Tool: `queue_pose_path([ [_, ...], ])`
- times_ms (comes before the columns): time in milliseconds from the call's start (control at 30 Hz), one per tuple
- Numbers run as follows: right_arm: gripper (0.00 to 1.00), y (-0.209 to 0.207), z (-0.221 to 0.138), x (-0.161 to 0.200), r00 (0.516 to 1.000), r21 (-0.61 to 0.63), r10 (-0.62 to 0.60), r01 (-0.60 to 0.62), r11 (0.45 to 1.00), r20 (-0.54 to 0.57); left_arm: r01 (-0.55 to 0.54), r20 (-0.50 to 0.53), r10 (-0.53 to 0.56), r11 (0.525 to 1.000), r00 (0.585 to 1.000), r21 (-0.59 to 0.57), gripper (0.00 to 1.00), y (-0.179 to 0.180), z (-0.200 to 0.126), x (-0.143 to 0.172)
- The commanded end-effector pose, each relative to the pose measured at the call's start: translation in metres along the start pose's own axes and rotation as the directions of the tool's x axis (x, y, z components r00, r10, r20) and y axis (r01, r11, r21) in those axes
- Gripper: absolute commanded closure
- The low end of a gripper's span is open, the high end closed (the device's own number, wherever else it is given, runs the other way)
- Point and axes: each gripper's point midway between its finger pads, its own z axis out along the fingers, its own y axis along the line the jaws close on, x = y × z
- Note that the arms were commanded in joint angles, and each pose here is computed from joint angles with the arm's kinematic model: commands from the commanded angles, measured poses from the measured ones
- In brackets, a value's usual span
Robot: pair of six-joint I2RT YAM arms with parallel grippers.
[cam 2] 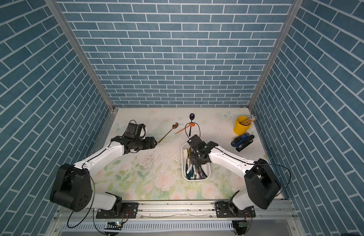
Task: Put the spoon into the storage box
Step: Place the spoon in the storage box.
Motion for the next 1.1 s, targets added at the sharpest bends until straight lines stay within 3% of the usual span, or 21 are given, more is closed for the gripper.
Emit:
queue_pose_path([
  [0, 0.95, 0.004, 0.009, -0.003, 0.998, -0.019, 0.049, -0.049, 0.999, 0.032, -0.015, 0.006, 0.015, 1.000, 1.000, 0.009, 0.18, -0.006, 0.001, -0.006],
  [267, 0.91, -0.003, 0.021, 0.008, 0.997, -0.002, 0.071, -0.071, 0.997, 0.014, -0.106, 0.013, 0.107, 0.994, 0.994, -0.016, 0.18, -0.003, 0.011, -0.014],
  [567, 0.69, 0.000, 0.015, 0.000, 1.000, 0.011, 0.028, -0.028, 1.000, 0.006, -0.275, 0.026, 0.277, 0.959, 0.961, -0.062, 0.18, -0.009, 0.041, -0.053],
  [767, 0.61, 0.004, -0.003, -0.017, 1.000, 0.026, -0.004, 0.004, 1.000, 0.022, -0.408, -0.030, 0.407, 0.908, 0.913, -0.099, 0.20, -0.023, 0.081, -0.074],
  [900, 0.59, 0.005, -0.021, -0.040, 0.998, 0.047, -0.035, 0.032, 0.998, 0.057, -0.505, -0.080, 0.499, 0.849, 0.863, -0.157, 0.21, -0.032, 0.106, -0.077],
  [1067, 0.58, -0.003, -0.035, -0.060, 0.996, 0.056, -0.041, 0.037, 0.998, 0.079, -0.534, -0.136, 0.516, 0.824, 0.846, -0.192, 0.23, -0.032, 0.130, -0.078],
])
